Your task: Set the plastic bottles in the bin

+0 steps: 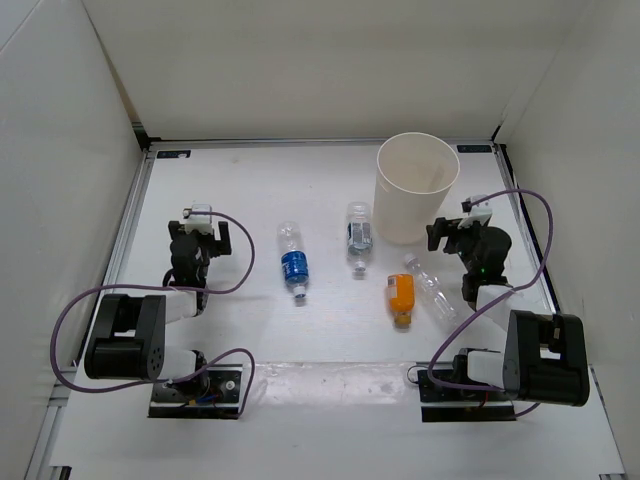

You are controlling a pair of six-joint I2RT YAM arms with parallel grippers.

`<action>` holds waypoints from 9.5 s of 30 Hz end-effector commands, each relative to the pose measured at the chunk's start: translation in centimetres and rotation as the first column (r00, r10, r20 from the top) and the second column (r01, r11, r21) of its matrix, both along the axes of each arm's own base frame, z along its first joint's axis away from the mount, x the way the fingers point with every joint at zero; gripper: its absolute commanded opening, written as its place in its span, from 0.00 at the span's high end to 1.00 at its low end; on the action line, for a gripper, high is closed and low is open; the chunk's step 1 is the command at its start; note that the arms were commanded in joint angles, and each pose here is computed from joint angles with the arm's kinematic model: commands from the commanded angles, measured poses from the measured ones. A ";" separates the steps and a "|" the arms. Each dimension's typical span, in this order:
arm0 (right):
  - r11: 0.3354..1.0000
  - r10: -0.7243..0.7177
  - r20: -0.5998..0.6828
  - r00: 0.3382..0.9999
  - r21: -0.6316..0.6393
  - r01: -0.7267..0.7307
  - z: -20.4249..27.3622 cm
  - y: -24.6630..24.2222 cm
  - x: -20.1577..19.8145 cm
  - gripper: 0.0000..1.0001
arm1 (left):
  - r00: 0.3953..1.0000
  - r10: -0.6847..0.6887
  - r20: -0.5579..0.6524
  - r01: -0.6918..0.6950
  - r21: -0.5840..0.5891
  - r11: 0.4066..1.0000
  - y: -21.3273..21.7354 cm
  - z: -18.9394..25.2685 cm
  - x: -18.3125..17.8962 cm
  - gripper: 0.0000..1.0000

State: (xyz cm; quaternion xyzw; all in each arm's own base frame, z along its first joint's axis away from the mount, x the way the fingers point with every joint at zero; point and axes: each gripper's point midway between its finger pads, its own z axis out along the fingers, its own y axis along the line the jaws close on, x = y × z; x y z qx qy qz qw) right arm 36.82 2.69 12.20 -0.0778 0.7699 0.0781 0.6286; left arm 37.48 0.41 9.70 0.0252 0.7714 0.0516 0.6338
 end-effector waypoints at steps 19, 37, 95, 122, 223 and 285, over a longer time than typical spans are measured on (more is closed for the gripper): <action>0.988 -0.152 0.044 0.987 -0.010 0.153 1.8 -1.6 1.2 0.10 | 0.854 0.061 -0.517 -0.078 -0.011 0.997 -3.1 3.6 3.2 0.00; 0.988 -0.152 0.045 0.987 -0.010 0.153 1.8 -1.6 1.2 0.10 | 0.852 0.229 -0.470 -0.400 -0.302 0.865 -3.8 9.1 -0.1 0.00; 0.989 -0.148 0.044 0.988 -0.009 0.149 1.7 -1.6 1.2 0.10 | 0.672 -0.379 -0.636 0.022 -0.494 0.869 -23.4 5.4 3.3 0.58; 0.990 -0.139 0.046 0.989 -0.006 0.140 1.8 -1.6 1.2 0.10 | 0.510 -0.568 0.646 0.795 -0.102 0.598 -45.9 43.1 7.7 0.71; 0.990 -0.142 0.042 0.989 -0.015 0.143 1.7 -1.0 1.3 0.10 | 0.499 -0.526 -0.689 0.281 -0.445 0.850 -40.7 -3.7 2.7 0.10; 0.989 -0.144 0.044 0.989 -0.023 0.145 1.7 -1.0 1.4 0.10 | 0.811 -0.546 0.208 0.585 -0.305 0.752 -41.1 32.6 -0.9 0.00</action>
